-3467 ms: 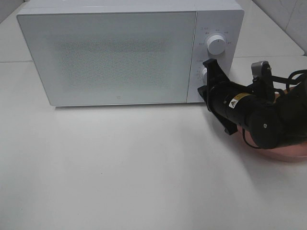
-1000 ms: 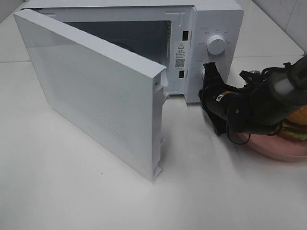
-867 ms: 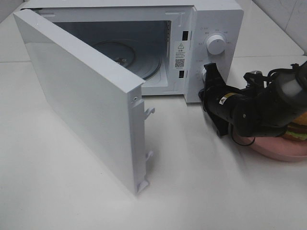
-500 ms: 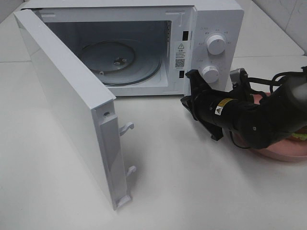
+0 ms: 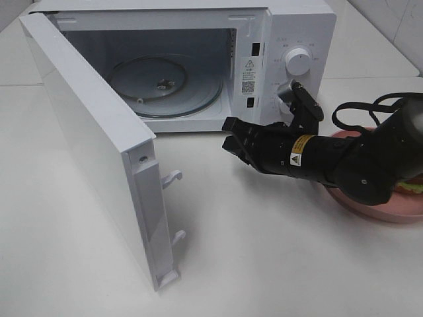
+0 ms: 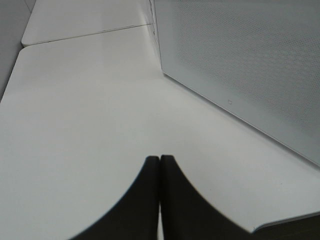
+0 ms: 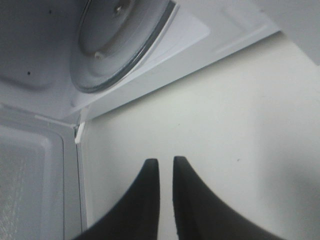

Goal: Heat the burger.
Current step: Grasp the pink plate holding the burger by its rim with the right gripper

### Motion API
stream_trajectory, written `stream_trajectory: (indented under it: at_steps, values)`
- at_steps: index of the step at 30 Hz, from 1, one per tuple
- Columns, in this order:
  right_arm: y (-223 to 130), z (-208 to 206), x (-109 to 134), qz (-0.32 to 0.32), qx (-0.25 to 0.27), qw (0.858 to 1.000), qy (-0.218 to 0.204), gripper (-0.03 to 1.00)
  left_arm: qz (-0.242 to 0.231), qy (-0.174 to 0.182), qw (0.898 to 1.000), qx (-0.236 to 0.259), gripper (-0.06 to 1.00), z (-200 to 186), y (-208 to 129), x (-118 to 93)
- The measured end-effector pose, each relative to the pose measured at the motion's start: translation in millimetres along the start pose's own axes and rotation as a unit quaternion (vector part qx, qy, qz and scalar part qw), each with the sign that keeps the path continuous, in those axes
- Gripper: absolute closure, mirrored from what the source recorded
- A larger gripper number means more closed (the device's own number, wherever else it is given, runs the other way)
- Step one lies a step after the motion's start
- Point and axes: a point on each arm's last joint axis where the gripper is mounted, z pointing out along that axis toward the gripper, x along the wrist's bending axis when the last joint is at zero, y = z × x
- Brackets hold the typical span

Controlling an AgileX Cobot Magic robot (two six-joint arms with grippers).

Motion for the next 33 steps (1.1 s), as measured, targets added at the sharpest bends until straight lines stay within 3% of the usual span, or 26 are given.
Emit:
stream_trajectory:
  at_steps: [1,3,6,7,10,11,12,13,14,16,19,20,23,27,28,29,32,33]
  values:
    - [0.0,0.0,0.0,0.0,0.0,1.0,0.0,0.87,0.0,0.0,1.0,0.0,0.94,0.0,0.0,0.0]
    - [3.6,-4.9,8.9,-0.092,0.006,0.996,0.017,0.86,0.0,0.0,1.0,0.0,0.94,0.0,0.0,0.0]
    - [4.9,-6.6,11.2,-0.117,0.008,0.993,0.019,0.85,0.0,0.0,1.0,0.0,0.94,0.0,0.0,0.0]
    - [7.4,-10.5,15.8,-0.159,0.011,0.987,0.023,0.85,0.0,0.0,1.0,0.0,0.94,0.0,0.0,0.0]
    - [9.8,-14.4,19.1,-0.198,0.016,0.98,0.019,0.84,0.0,0.0,1.0,0.0,0.94,0.0,0.0,0.0]
    - [12.1,-18.7,21.6,-0.236,0.025,0.971,0.011,0.84,0.0,0.0,1.0,0.0,0.94,0.0,0.0,0.0]
    - [12.1,-18.7,21.6,-0.236,0.025,0.971,0.011,0.84,0.0,0.0,1.0,0.0,0.94,0.0,0.0,0.0]
    - [15.0,-23.9,24.4,-0.277,0.034,0.96,0.001,0.83,0.0,0.0,1.0,0.0,0.94,0.0,0.0,0.0]
    - [15.0,-23.9,24.4,-0.277,0.034,0.96,0.001,0.83,0.0,0.0,1.0,0.0,0.94,0.0,0.0,0.0]
    - [18.6,-34.1,24.7,-0.331,0.063,0.941,-0.035,0.82,0.0,0.0,1.0,0.0,0.94,0.0,0.0,0.0]
    - [19.9,-38.5,22.9,-0.343,0.077,0.934,-0.058,0.81,0.0,0.0,1.0,0.0,0.94,0.0,0.0,0.0]
    - [22.5,-44.2,21.0,-0.348,0.09,0.929,-0.088,0.81,0.0,0.0,1.0,0.0,0.94,0.0,0.0,0.0]
    - [23.2,-45.9,20.6,-0.349,0.093,0.928,-0.095,0.81,0.0,0.0,1.0,0.0,0.94,0.0,0.0,0.0]
    - [30.4,-62.4,18.1,-0.352,0.117,0.914,-0.163,0.79,0.0,0.0,1.0,0.0,0.94,0.0,0.0,0.0]
    - [30.4,-62.4,18.1,-0.352,0.117,0.914,-0.163,0.79,0.0,0.0,1.0,0.0,0.94,0.0,0.0,0.0]
    - [32.2,-69.6,16.5,-0.352,0.13,0.907,-0.193,0.79,0.0,0.0,1.0,0.0,0.94,0.0,0.0,0.0]
    - [32.1,-75.4,17.9,-0.354,0.141,0.899,-0.214,0.78,0.0,0.0,1.0,0.0,0.94,0.0,0.0,0.0]
    - [32.2,-80.7,23.4,-0.359,0.153,0.89,-0.236,0.78,0.0,0.0,1.0,0.0,0.94,0.0,0.0,0.0]
